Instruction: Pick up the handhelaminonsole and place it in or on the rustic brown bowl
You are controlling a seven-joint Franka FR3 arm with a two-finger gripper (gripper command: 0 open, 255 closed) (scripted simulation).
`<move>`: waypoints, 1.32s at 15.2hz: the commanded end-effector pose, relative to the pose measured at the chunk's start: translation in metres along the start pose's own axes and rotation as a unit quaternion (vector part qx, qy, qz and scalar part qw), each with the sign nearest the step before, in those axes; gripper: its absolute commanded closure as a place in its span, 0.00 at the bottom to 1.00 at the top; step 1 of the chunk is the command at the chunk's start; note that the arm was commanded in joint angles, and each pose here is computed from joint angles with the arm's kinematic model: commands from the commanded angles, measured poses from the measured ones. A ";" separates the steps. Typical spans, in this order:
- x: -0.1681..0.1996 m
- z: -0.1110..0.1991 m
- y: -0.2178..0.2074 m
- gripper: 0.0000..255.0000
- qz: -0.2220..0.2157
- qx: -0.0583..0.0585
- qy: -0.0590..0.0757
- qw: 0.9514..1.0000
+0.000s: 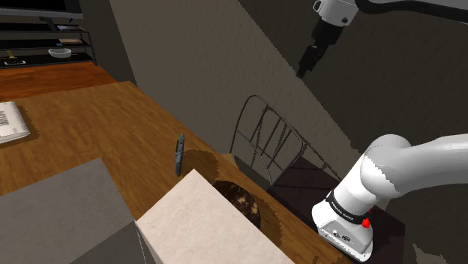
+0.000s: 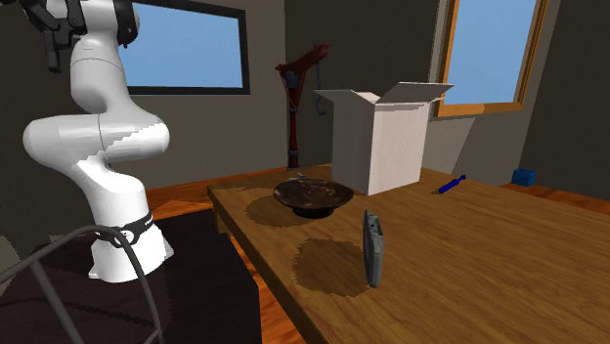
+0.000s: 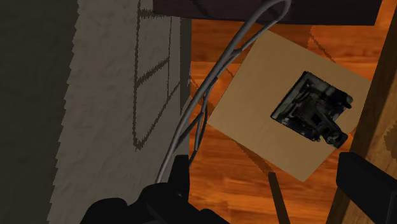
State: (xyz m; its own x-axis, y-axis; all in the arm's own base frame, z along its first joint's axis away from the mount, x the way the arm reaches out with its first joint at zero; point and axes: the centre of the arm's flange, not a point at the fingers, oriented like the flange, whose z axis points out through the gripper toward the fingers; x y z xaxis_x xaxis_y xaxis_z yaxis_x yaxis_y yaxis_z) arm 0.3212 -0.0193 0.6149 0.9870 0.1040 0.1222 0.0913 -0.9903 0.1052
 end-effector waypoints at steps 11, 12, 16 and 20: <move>0.010 0.048 -0.125 0.00 0.107 -0.007 0.003 0.994; 0.013 0.053 -0.137 0.00 0.118 -0.008 0.003 0.993; 0.025 0.073 -0.185 0.00 0.160 -0.011 0.004 0.987; 0.042 0.092 -0.232 0.00 0.203 -0.014 0.006 0.979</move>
State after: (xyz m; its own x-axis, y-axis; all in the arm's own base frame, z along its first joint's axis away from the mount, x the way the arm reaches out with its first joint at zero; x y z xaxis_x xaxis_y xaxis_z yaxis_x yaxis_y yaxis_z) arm 0.3497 0.1925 0.5093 0.9476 -0.2720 0.1677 -0.2876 -0.9547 0.0766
